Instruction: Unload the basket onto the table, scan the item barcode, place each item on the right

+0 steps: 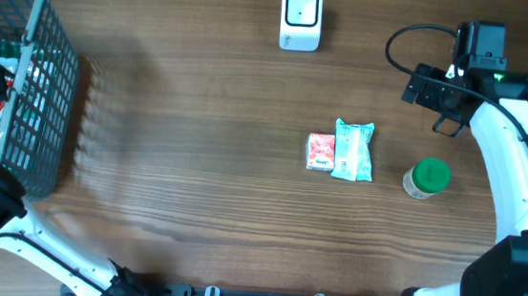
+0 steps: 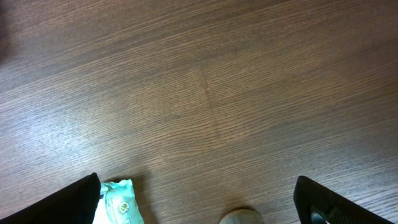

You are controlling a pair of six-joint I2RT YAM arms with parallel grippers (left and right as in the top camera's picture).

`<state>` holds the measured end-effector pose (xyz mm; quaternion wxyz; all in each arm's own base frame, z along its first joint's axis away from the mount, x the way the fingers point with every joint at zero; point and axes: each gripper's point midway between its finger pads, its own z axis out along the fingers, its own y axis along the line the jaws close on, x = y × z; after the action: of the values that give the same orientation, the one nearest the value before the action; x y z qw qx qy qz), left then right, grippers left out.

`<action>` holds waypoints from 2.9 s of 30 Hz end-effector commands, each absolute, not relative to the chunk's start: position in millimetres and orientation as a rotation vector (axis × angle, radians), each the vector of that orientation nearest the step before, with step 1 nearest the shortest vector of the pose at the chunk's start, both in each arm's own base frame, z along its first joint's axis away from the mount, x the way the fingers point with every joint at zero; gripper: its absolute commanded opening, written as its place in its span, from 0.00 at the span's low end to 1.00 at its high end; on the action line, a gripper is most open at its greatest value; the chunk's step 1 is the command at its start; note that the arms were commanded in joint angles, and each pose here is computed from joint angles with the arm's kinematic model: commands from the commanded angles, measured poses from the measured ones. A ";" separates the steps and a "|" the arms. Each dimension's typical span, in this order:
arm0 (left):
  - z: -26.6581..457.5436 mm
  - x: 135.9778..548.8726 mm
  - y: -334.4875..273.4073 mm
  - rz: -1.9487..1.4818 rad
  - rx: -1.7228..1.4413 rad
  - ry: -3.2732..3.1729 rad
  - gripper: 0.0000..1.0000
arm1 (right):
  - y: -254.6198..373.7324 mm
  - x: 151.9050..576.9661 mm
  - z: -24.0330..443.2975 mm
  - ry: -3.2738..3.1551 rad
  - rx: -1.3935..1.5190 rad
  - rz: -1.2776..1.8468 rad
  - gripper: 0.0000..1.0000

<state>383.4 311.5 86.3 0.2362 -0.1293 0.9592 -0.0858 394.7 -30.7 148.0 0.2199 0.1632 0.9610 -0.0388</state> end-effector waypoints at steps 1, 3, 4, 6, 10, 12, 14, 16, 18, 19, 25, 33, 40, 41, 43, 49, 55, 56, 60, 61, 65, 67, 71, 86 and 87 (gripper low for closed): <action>71.4 383.9 296.0 -0.161 -0.192 2.726 1.00 | -33.5 396.8 154.3 2.639 0.443 -0.130 1.00; 63.6 382.8 290.1 -0.145 -0.152 2.759 1.00 | -33.7 396.8 154.3 2.639 0.444 -0.130 1.00; 55.9 379.4 291.3 -0.094 -0.149 2.799 1.00 | -33.7 396.8 154.3 2.639 0.444 -0.130 1.00; 53.2 376.1 293.2 -0.065 -0.152 2.822 1.00 | -33.5 396.8 154.3 2.639 0.443 -0.130 1.00; 52.8 374.7 294.6 -0.060 -0.157 2.826 1.00 | -33.7 396.8 154.3 2.639 0.444 -0.130 1.00; 52.6 373.9 295.6 -0.052 -0.163 2.830 1.00 | -33.7 396.8 154.3 2.639 0.443 -0.130 1.00; 52.2 372.8 299.8 -0.019 -0.166 2.838 1.00 | -33.7 396.8 154.3 2.639 0.444 -0.130 1.00; 51.7 371.1 303.5 0.010 -0.170 2.849 1.00 | -33.7 396.8 154.3 2.639 0.444 -0.130 1.00; 51.7 371.1 304.1 0.015 -0.171 2.849 1.00 | -33.5 396.8 154.3 2.639 0.443 -0.130 1.00; 51.6 370.6 303.7 0.013 -0.171 2.852 1.00 | -33.7 396.8 154.3 2.639 0.443 -0.130 1.00; 49.2 361.8 305.4 0.041 -0.194 2.896 1.00 | -33.7 396.8 154.3 2.639 0.444 -0.130 1.00; 46.5 353.6 299.1 0.006 -0.235 2.930 1.00 | -33.7 396.8 154.3 2.639 0.443 -0.130 1.00; 21.3 329.8 287.8 -0.015 -0.257 3.025 1.00 | -33.5 396.8 154.3 2.639 0.443 -0.130 1.00; 17.4 326.3 288.4 0.005 -0.263 3.042 1.00 | -33.7 396.8 154.3 2.639 0.444 -0.130 1.00; 11.0 320.3 295.9 0.088 -0.336 3.062 1.00 | -33.7 396.8 154.3 2.639 0.444 -0.130 1.00; 6.8 320.3 299.6 0.121 -0.407 3.047 0.62 | -33.7 396.9 154.4 2.638 0.444 -0.130 1.00; 6.9 327.1 292.8 0.047 -0.406 3.014 0.38 | -33.5 396.8 154.3 2.639 0.443 -0.130 1.00; 7.0 329.3 290.3 0.023 -0.403 3.004 0.31 | -33.7 396.8 154.3 2.639 0.444 -0.130 1.00; 7.4 333.0 287.5 -0.008 -0.399 2.986 0.25 | -33.5 396.8 154.3 2.639 0.443 -0.130 1.00; 7.4 333.0 287.5 -0.008 -0.399 2.986 0.23 | -33.5 396.8 154.3 2.639 0.443 -0.130 1.00; 7.8 335.8 289.7 -0.001 -0.459 2.965 0.04 | -33.7 396.8 154.3 2.639 0.444 -0.130 1.00; 9.5 340.3 291.3 -0.003 -0.495 2.937 0.04 | -33.7 396.8 154.3 2.639 0.444 -0.130 1.00; 19.0 348.5 299.0 0.032 -0.526 2.890 0.04 | -33.7 396.8 154.3 2.639 0.444 -0.130 0.99; 136.5 381.4 329.8 0.234 -0.629 2.541 0.04 | -33.7 396.8 154.3 2.639 0.444 -0.130 1.00; 152.8 383.1 330.1 0.254 -0.621 2.506 0.04 | -33.7 396.8 154.3 2.639 0.444 -0.130 1.00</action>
<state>372.1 323.5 70.6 0.1834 -0.2208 0.9560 0.0605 394.7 -30.6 148.0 0.2199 0.1632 0.9610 -0.0386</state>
